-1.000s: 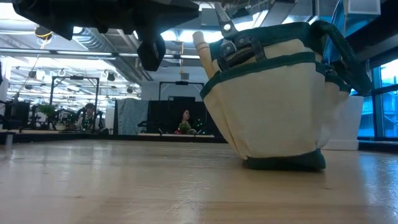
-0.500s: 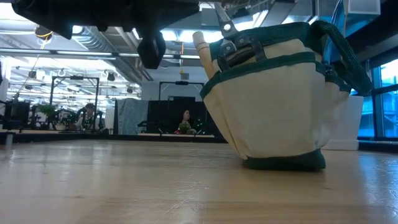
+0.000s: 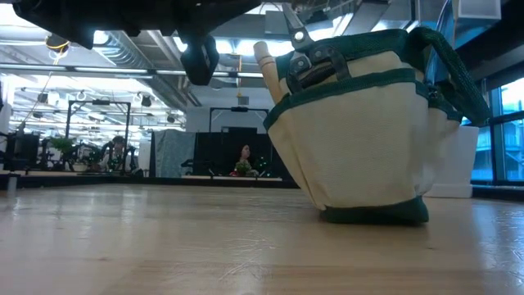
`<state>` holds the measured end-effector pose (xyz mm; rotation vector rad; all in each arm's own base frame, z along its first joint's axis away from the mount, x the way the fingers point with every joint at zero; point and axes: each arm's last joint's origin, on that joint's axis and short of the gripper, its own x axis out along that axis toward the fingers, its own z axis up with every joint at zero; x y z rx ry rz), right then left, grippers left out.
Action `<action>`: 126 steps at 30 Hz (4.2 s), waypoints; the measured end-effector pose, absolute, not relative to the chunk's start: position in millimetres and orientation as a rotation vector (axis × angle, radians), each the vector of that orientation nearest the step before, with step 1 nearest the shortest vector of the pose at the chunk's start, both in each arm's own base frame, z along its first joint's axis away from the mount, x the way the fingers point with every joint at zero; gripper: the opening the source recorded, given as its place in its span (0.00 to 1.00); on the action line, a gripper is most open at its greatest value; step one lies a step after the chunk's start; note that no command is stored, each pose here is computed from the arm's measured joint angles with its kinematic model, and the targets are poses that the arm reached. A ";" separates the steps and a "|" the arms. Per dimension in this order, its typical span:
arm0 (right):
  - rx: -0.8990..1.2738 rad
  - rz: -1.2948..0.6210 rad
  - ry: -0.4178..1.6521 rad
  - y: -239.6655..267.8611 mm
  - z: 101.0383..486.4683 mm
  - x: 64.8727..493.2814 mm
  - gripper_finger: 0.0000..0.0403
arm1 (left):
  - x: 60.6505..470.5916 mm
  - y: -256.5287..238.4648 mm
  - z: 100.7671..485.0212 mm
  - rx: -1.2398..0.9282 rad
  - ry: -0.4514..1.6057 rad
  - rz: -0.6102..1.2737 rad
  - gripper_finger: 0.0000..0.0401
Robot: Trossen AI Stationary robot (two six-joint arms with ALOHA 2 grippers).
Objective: Pick & Place Garden tools in Gardening bag
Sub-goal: Put the brown hand rake into the green gardening bag
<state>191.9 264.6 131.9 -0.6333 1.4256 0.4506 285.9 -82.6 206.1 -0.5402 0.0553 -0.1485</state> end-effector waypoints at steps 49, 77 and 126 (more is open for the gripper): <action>-0.133 -0.526 0.047 315.8 244.2 219.5 0.14 | 275.5 -111.2 218.4 -0.513 -0.047 -0.283 0.05; -0.048 -0.703 0.018 248.9 188.2 248.8 0.14 | 274.7 -111.0 223.5 -0.489 -0.102 -0.298 0.05; -0.079 -0.736 0.031 251.4 181.4 266.9 0.14 | 320.0 -138.7 214.4 -0.020 0.214 -0.146 0.09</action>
